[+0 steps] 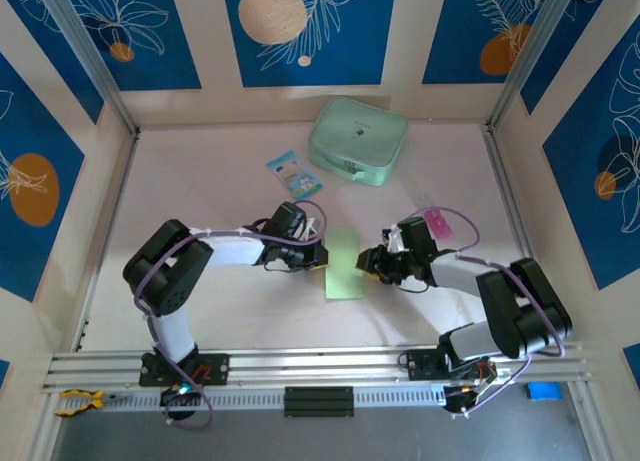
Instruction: Fold a paper plane with a square sheet of paper (pick it up from the middle)
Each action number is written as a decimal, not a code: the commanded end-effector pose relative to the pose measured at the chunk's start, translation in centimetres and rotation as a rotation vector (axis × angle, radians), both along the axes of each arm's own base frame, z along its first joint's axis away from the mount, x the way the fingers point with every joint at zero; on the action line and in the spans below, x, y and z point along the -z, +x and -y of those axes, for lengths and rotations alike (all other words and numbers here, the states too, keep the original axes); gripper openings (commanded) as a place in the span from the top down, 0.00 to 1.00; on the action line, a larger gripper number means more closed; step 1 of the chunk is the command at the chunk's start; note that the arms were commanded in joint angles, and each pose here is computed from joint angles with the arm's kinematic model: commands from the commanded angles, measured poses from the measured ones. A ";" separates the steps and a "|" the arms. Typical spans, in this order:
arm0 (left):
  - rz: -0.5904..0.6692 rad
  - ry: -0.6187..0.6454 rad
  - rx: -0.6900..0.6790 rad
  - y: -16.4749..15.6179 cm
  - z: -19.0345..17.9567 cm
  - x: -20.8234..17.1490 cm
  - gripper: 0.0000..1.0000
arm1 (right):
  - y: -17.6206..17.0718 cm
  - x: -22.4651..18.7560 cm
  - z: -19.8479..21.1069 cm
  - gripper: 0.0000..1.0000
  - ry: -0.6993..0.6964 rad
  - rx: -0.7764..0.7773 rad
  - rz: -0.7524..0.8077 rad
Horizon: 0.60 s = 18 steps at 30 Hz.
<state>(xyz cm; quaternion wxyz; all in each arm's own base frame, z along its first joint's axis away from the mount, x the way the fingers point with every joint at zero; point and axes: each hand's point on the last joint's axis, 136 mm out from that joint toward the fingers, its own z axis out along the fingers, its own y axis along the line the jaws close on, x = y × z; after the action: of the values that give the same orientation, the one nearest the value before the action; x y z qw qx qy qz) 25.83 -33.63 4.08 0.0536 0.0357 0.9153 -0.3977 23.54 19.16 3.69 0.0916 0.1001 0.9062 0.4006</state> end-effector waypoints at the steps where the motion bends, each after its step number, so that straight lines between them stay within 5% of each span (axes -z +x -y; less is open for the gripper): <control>1: -0.012 -0.002 -0.020 -0.2 -0.5 -0.6 1.00 | -0.7 -1.3 0.6 0.53 -0.076 -0.019 0.045; 6: -0.014 -0.020 -0.027 -0.1 -0.5 -1.2 1.00 | -0.9 -2.7 0.3 0.51 -0.235 -0.077 0.225; 13: -0.024 -0.049 -0.037 0.1 -0.4 -1.8 1.00 | -2.5 -4.6 -3.1 0.44 -0.466 -0.314 0.736; 18: -0.041 -0.062 -0.044 0.1 -0.3 -2.0 1.00 | -3.9 -4.1 -5.1 0.44 -0.586 -0.493 0.893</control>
<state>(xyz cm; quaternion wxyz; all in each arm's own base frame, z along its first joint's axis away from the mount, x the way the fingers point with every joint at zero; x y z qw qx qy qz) 26.14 -33.46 5.06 0.0493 0.0118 0.9107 -0.4099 18.36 24.46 7.53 0.3333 -0.2637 0.8775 0.2222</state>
